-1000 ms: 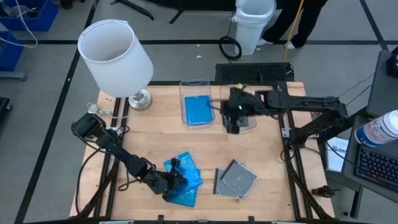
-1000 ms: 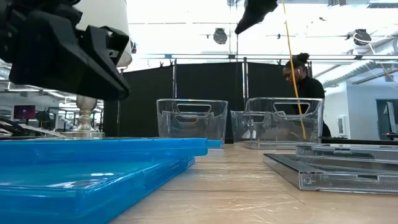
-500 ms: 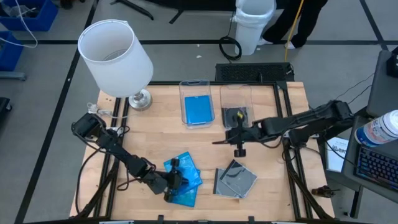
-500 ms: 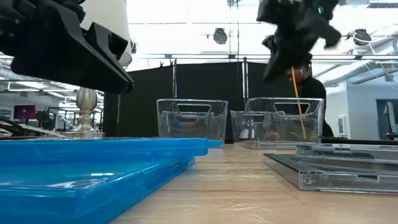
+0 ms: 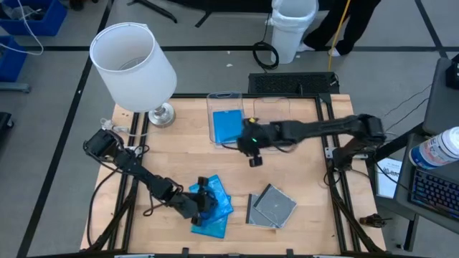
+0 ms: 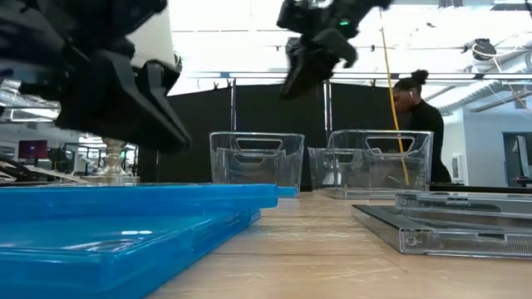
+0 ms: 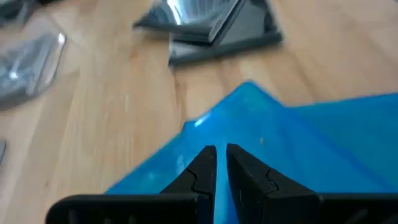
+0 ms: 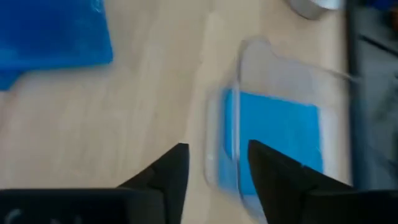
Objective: Pick & place jewel cases by type
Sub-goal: Adjust the left transparent bin, then put the right black CD case into the right transparent bin
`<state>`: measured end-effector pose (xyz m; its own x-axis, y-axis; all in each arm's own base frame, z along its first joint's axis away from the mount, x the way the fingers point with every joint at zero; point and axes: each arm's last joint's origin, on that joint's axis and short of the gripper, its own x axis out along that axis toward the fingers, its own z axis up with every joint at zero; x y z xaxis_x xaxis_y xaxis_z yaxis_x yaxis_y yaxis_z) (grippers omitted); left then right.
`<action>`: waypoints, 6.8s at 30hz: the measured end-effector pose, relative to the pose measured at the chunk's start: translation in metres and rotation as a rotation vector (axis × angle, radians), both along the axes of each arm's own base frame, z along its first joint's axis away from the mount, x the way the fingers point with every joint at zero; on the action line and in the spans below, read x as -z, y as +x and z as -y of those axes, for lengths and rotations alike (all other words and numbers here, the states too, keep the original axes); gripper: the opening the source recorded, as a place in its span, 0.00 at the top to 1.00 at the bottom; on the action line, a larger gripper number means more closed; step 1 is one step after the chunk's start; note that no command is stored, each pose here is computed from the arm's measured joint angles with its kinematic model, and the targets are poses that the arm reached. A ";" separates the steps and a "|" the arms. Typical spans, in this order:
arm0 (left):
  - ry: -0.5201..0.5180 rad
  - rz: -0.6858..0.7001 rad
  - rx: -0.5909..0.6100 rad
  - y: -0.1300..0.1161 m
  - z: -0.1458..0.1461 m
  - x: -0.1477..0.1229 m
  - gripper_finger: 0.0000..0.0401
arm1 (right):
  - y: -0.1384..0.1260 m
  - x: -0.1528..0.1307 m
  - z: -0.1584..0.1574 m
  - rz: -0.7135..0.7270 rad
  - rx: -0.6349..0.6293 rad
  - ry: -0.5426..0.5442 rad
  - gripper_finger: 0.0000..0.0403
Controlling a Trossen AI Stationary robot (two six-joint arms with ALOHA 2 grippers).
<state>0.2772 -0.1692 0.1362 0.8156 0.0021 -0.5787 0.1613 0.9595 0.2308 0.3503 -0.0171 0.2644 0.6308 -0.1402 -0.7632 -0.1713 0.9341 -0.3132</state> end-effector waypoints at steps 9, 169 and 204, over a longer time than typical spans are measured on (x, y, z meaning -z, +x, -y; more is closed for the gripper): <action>-0.011 -0.098 0.030 -0.006 -0.001 0.007 0.88 | 0.046 0.022 0.012 -0.147 -0.132 -0.060 0.51; 0.145 -0.109 0.330 0.167 0.030 -0.022 0.88 | -0.233 0.059 -0.142 -0.196 0.773 0.759 0.71; 0.171 -0.218 0.329 0.165 0.009 -0.009 0.88 | -0.256 0.172 -0.116 -0.167 0.843 1.372 0.64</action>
